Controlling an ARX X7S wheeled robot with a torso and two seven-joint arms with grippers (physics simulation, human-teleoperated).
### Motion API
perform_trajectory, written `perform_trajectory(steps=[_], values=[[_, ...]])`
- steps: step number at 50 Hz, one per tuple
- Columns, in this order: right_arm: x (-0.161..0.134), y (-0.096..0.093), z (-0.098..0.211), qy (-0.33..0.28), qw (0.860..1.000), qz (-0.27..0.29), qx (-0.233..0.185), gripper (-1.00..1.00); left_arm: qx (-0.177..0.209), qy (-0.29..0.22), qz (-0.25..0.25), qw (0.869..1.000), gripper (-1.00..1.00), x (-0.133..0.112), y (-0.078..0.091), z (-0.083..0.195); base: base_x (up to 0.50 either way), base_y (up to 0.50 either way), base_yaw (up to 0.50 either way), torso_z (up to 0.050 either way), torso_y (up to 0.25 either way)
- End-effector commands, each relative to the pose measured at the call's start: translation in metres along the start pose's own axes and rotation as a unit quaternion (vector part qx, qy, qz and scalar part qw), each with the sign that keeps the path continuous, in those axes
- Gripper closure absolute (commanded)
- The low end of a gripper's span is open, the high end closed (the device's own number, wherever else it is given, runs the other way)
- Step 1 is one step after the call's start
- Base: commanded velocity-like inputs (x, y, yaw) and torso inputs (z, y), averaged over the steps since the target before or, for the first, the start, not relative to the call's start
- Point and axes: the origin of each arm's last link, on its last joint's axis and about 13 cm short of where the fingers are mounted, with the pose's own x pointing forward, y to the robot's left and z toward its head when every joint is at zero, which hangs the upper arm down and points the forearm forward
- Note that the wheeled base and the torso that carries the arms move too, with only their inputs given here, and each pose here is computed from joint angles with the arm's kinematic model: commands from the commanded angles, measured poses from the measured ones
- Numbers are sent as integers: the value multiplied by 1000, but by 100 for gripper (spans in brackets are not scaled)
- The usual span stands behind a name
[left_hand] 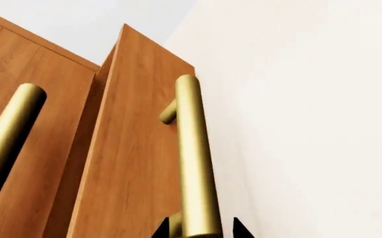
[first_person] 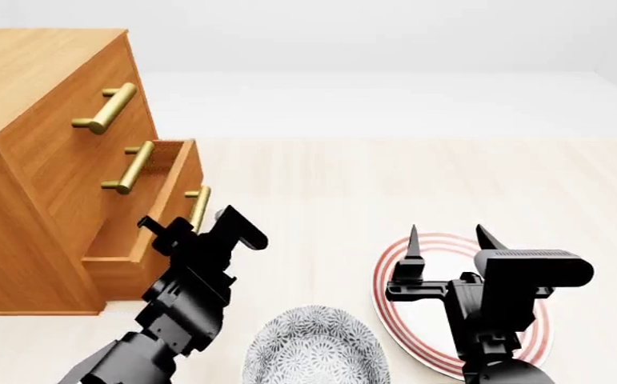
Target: Open the bottom drawer of the cabinet.
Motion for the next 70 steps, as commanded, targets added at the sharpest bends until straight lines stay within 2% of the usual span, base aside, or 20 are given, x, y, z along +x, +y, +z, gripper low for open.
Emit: perform_trajectory(steps=[1,14,24,25,34,41,48,51,56,60,61,65,66,70], values=[[0,-1,0,0,1000,0,1,-100,1,-20,2,1000,100,-10,-9,17,0,0,0,0,10],[-1,-2,-2,0,1000,-3,4,-100,13,-18,-4,1000,100,-7,-17,21,1,0,0,0,0],[-1,-2,-3,1,1000,-3,5,-100,16,-40,-15,999,100,-13,-17,23,1,0,-2,0,0],[-1,-2,-3,1,1000,-3,5,-100,13,-46,-20,999,-100,-15,-17,23,0,0,0,0,0],[0,1,-2,-2,1000,0,1,-100,2,-70,-26,997,-100,-31,-9,29,0,0,0,0,0],[0,1,-2,-2,1000,1,0,-100,-3,-72,-23,997,-100,-32,-6,29,0,0,0,0,0],[1,1,-1,-3,1000,0,0,-100,-30,-97,-18,995,-100,-42,6,36,0,0,0,0,0],[1,1,-2,-3,1000,0,1,-100,-65,-122,-18,990,-100,-50,17,42,0,0,0,0,0],[1,1,-2,-2,1000,-1,1,-100,-195,-170,-29,966,-100,-81,65,60,0,0,0,0,0],[2,1,-3,-1,1000,0,1,-100,-245,-189,-18,951,-100,-96,88,64,0,0,0,0,0],[2,1,-3,-1,1000,-1,1,-100,-255,-185,-20,949,-100,-97,91,64,0,0,0,0,0],[2,1,-3,-2,1000,-1,1,-100,-332,-166,-40,928,-100,-104,112,64,0,0,0,0,0],[2,1,-3,-2,1000,-1,0,-100,-354,-155,-68,920,-100,-104,116,63,0,0,0,0,0],[2,1,-3,-2,1000,-1,0,-100,-385,-133,-99,908,-100,-103,124,62,0,0,0,0,0]])
